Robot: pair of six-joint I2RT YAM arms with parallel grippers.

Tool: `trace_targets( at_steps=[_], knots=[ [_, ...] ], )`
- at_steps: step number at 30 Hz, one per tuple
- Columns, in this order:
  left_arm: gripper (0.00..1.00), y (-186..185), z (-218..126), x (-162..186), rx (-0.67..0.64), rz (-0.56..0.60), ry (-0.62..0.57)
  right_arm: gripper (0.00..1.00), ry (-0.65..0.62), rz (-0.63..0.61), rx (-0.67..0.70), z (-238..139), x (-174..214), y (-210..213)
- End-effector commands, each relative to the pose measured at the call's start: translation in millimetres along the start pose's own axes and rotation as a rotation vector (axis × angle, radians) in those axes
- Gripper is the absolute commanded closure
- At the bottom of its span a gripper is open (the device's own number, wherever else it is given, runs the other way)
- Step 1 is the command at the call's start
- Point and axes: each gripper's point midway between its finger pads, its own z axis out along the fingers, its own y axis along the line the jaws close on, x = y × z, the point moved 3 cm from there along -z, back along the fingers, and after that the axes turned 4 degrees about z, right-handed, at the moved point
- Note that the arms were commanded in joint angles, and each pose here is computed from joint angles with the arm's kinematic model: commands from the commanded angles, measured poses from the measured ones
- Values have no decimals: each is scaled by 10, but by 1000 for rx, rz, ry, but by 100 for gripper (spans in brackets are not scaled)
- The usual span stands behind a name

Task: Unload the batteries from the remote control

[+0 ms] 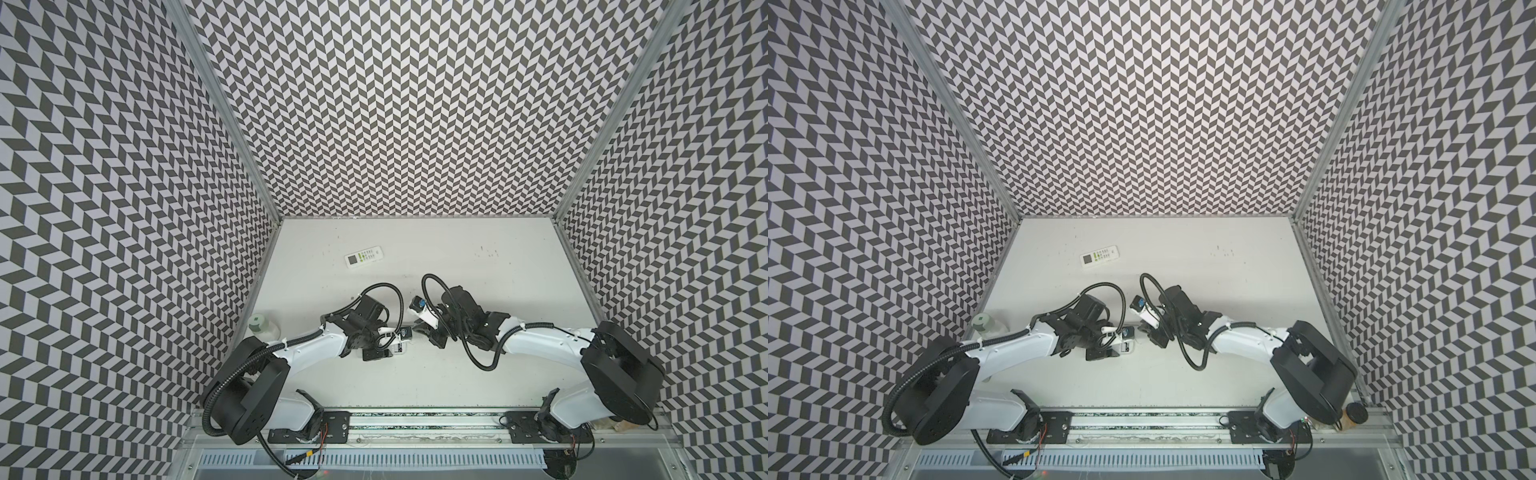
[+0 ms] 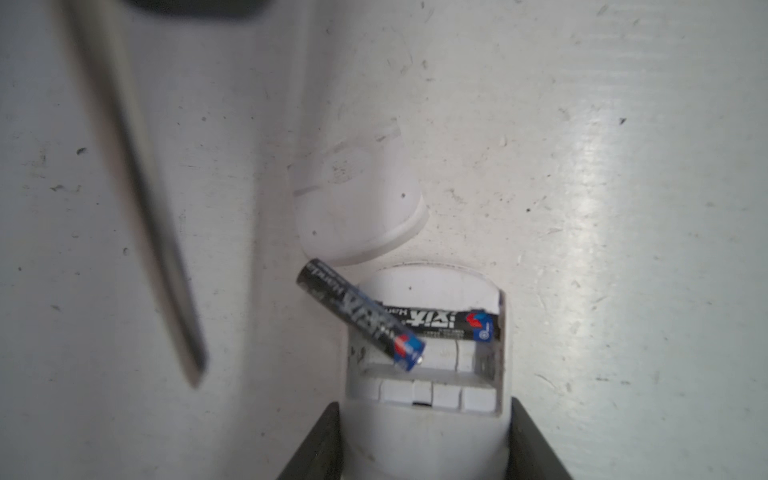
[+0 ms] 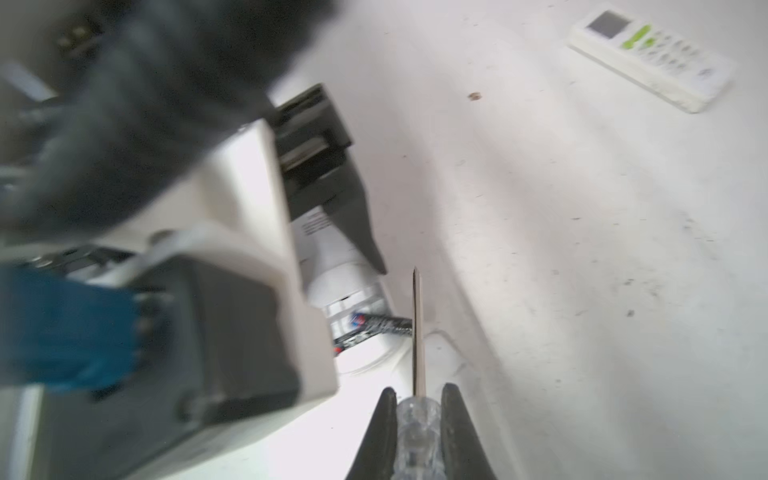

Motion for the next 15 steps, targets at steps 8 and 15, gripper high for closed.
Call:
trace_targets(
  at_steps=[8, 15],
  knots=[
    [36, -119, 5, -25, 87, -29, 10, 100, -131, 57, 72, -191, -229, -271],
    [32, -52, -11, -112, 90, -53, -8, 100, -128, 205, 117, -429, -165, -518]
  ],
)
